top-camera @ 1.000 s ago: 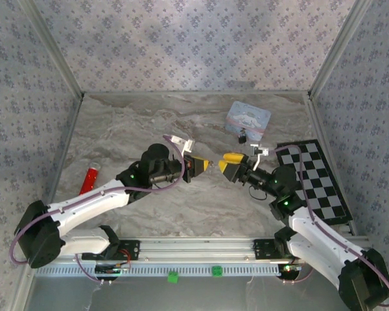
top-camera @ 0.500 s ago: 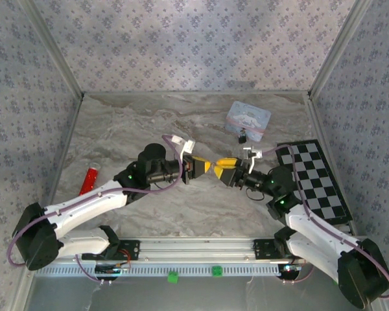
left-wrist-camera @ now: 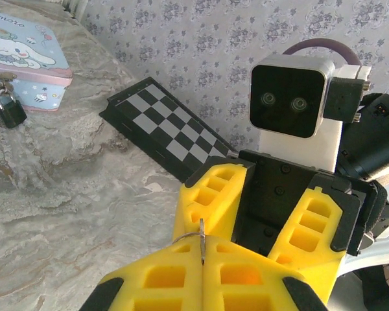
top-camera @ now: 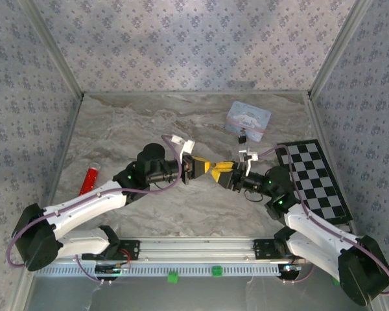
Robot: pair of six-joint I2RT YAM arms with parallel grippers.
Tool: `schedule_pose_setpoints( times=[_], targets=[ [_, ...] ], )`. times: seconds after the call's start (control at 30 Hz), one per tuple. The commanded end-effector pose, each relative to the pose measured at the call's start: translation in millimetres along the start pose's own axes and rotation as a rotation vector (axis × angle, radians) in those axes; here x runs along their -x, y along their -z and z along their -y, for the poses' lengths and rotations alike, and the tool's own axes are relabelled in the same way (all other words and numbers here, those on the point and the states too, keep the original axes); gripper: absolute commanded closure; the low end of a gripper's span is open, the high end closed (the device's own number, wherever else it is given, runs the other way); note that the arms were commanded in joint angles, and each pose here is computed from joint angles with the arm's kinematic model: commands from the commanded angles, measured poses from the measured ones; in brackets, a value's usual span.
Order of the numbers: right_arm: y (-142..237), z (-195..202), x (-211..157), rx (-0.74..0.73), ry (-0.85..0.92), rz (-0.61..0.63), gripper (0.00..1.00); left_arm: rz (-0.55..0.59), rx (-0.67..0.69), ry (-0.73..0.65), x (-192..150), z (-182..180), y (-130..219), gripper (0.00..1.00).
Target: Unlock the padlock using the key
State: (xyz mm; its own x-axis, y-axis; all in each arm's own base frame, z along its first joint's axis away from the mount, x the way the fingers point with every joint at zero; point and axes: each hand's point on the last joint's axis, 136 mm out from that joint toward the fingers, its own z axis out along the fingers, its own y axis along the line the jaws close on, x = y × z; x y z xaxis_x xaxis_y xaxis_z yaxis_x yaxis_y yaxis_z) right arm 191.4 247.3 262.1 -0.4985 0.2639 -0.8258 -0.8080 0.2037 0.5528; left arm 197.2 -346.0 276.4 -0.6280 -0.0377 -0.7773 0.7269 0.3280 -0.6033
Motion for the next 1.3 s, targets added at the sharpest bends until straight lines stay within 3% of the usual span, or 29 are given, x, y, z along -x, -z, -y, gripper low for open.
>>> schedule_pose_setpoints(
  times=[0.0, 0.67, 1.27],
  targets=[
    [-1.9, -13.8, 11.4, 0.036, 0.063, 0.013, 0.63, 0.056, -0.057, -0.041, 20.0, 18.0, 6.3, 1.0],
    [0.8, -13.1, 14.0, 0.01, 0.11, 0.02, 0.59, 0.018, -0.109, -0.047, 12.4, 26.3, 4.0, 1.0],
    [3.4, -19.8, 16.2, 0.033, 0.117, 0.029, 0.75, -0.005, -0.108, -0.049, 6.7, 23.9, -1.1, 1.0]
  ],
)
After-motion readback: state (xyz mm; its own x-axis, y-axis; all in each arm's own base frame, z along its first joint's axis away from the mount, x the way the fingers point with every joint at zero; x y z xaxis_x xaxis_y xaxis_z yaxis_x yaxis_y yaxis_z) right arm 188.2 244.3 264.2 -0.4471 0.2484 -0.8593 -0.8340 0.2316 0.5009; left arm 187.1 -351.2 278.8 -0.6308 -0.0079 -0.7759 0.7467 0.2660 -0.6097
